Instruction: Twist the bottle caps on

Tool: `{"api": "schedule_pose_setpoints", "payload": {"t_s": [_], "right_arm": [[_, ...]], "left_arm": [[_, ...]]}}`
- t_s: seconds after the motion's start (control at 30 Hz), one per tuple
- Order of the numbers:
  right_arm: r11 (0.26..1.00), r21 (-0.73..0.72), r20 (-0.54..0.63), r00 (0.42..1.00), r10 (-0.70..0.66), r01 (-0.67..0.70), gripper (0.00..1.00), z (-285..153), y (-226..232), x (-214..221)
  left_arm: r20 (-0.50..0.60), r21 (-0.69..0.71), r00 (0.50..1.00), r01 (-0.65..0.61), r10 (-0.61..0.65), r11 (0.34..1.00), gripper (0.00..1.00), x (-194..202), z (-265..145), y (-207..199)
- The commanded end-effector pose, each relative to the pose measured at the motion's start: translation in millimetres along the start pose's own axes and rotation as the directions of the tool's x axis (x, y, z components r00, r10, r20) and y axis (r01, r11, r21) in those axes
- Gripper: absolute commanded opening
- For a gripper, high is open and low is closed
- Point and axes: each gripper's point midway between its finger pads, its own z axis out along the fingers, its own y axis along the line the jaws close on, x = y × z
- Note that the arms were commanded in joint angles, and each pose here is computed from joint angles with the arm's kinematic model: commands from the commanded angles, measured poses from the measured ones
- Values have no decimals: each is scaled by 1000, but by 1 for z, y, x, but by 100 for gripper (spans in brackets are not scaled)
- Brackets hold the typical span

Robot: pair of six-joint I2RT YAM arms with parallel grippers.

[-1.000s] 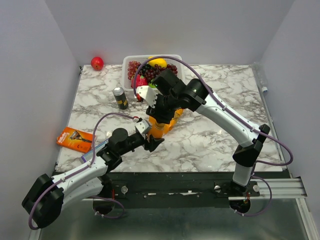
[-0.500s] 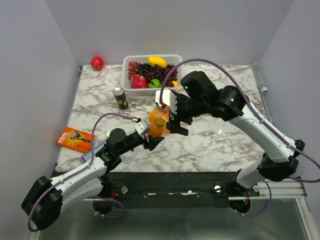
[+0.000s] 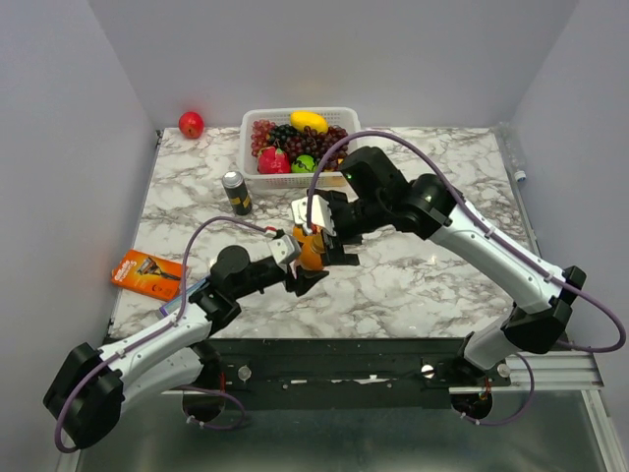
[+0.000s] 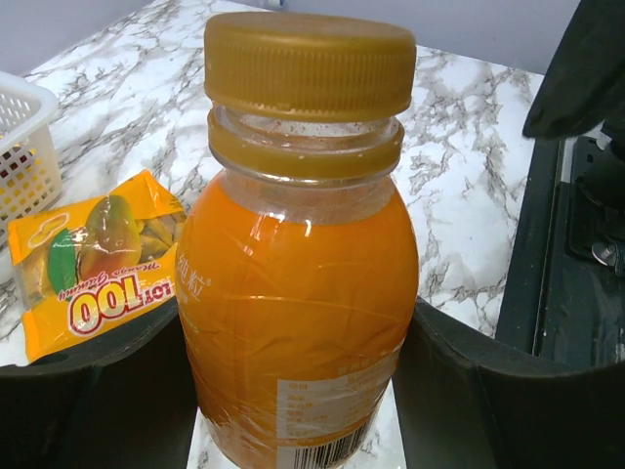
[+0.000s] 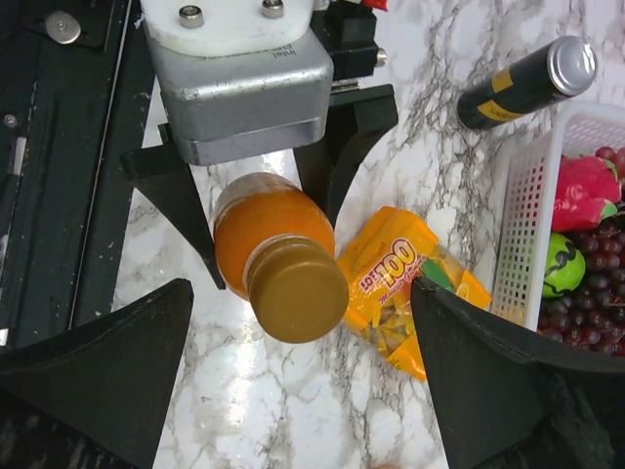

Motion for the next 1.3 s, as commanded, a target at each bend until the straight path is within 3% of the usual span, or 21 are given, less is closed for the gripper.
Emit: {"api": "schedule_pose_setpoints", "payload": {"t_s": [0.0, 0.83, 1.27], "right_arm": [[994, -62, 43, 995, -89, 91, 100, 6, 5, -5], [994, -90, -105, 992, -68, 59, 99, 7, 20, 38], [985, -133, -286, 955, 71, -113, 96, -7, 45, 71]], "left_arm": [[22, 41, 1000, -20, 19, 999, 0, -16, 5, -4], [88, -122, 995, 62, -52, 991, 0, -39, 3, 40], [102, -170, 994, 55, -38, 984, 0, -45, -4, 55]]}}
